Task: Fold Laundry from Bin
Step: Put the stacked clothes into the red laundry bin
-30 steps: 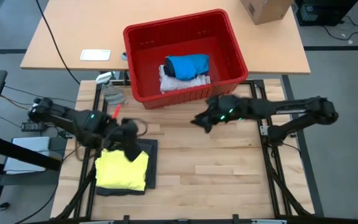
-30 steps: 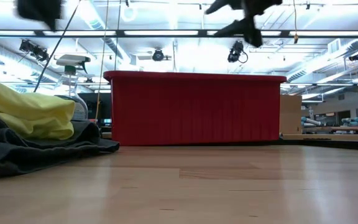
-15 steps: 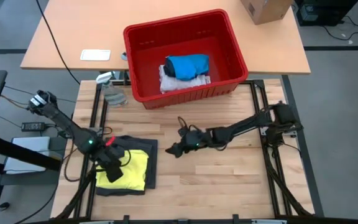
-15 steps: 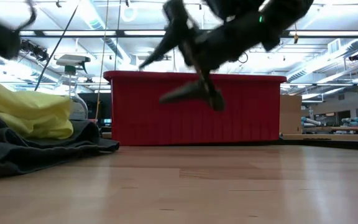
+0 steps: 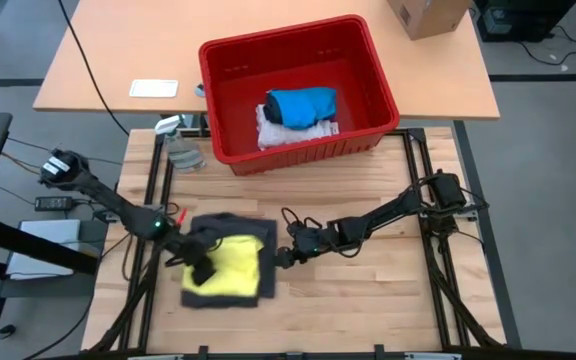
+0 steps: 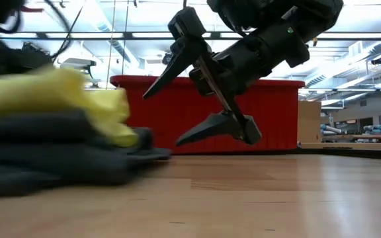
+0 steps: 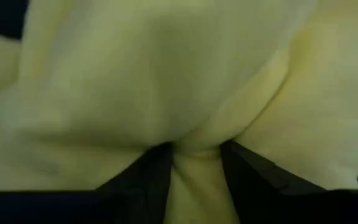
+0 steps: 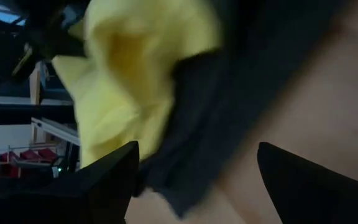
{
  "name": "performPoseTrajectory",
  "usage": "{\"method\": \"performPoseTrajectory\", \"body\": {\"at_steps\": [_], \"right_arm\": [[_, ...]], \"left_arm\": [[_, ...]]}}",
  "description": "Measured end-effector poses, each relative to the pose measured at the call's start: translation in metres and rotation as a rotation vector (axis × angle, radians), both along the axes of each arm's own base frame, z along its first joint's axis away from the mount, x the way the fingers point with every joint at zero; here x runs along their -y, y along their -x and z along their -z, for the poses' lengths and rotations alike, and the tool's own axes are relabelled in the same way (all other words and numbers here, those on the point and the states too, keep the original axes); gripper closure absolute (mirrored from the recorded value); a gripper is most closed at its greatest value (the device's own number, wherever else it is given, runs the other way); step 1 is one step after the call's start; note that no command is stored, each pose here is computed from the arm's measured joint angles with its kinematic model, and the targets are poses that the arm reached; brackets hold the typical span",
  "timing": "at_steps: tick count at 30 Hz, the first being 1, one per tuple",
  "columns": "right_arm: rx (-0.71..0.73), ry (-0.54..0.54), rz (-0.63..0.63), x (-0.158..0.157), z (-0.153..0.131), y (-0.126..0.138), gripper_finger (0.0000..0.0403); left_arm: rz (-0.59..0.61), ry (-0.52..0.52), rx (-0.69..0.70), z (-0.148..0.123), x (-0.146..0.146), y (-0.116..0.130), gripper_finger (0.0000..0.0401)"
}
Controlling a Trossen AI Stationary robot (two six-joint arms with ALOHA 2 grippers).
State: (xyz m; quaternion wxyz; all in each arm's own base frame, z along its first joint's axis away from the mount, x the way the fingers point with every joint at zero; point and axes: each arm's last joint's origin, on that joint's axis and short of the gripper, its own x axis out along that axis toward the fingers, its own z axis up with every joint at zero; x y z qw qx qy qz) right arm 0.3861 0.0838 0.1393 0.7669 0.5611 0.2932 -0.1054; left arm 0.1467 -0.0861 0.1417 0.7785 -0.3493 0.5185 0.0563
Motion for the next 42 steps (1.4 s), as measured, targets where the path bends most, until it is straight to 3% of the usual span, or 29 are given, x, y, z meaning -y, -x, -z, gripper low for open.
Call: {"method": "performPoseTrajectory", "body": {"at_steps": [6,11,17,22,27,32,39,42], "right_arm": [[-0.043,0.007,-0.004,0.005,0.003,0.001,0.0072],[-0.115,-0.018,0.025,0.012,0.006,0.005,0.0076],[-0.173,0.078,0.000,0.014,-0.007,0.016,0.0076],[-0.150,0.127,-0.036,0.018,-0.020,0.019,0.0076],[-0.148,0.151,-0.051,0.027,-0.019,0.018,0.0076],[-0.123,0.153,-0.064,0.038,-0.020,0.015,0.0076],[-0.136,0.185,-0.015,0.062,-0.015,0.013,0.0076],[-0.165,0.207,0.041,0.075,-0.006,0.018,0.0076]], "left_arm": [[-0.115,-0.004,0.172,-0.007,-0.019,-0.028,0.0246],[-0.118,0.019,0.215,-0.037,-0.016,-0.041,0.0245],[-0.140,-0.004,0.072,-0.076,-0.011,-0.033,0.0222],[-0.242,-0.065,-0.067,-0.084,-0.009,-0.008,0.0162],[-0.383,-0.105,-0.136,-0.068,-0.012,0.013,0.0082],[-0.457,-0.035,-0.098,-0.029,-0.017,0.014,0.0017],[-0.565,0.136,0.047,0.017,-0.027,0.014,0.0006],[-0.574,0.128,0.061,0.020,-0.030,0.014,0.0006]]}}
